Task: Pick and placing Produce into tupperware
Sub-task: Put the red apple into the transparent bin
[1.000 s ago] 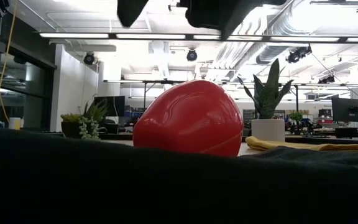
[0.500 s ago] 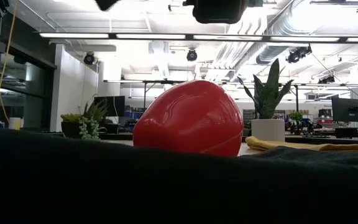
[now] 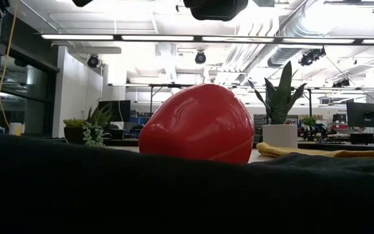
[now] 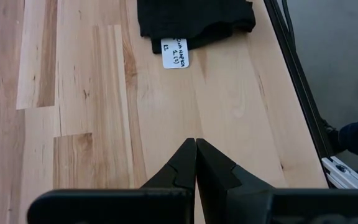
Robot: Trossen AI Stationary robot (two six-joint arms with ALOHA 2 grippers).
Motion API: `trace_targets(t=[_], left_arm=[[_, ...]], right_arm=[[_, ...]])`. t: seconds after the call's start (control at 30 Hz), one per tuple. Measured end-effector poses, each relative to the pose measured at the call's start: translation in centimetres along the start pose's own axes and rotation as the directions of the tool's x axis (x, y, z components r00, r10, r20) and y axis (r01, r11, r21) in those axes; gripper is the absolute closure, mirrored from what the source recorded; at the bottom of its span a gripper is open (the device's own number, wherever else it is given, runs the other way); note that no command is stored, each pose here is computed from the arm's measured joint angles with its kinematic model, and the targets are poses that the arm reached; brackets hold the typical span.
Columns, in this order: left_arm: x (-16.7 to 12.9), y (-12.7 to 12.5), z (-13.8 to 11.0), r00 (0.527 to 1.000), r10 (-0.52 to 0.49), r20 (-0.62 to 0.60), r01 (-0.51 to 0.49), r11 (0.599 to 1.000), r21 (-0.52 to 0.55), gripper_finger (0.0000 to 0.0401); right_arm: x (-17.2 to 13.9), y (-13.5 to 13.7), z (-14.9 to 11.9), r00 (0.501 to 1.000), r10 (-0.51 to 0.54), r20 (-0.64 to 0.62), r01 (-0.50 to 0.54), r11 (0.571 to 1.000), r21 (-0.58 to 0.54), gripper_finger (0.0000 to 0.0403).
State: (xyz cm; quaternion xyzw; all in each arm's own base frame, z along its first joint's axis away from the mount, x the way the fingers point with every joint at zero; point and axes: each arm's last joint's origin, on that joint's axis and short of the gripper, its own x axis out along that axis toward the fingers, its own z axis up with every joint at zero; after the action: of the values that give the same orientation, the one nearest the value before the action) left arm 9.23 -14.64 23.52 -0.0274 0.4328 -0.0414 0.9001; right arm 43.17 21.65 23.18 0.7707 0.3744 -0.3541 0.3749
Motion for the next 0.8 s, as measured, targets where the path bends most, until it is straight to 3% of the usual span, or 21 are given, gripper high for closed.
trace_targets(t=[0.3,0.8], left_arm=[[0.0,0.0,0.0,1.000,0.000,0.000,0.000,1.000,0.001,0.0400],[0.0,0.2,-0.1,1.000,0.013,-0.014,-0.013,1.000,0.013,0.0400]], right_arm=[[1.1,-0.1,0.3,1.000,-0.009,0.011,0.009,1.000,0.014,0.0006],[1.5,-1.2,1.3,0.985,-0.149,0.083,0.146,0.988,0.045,0.0006]])
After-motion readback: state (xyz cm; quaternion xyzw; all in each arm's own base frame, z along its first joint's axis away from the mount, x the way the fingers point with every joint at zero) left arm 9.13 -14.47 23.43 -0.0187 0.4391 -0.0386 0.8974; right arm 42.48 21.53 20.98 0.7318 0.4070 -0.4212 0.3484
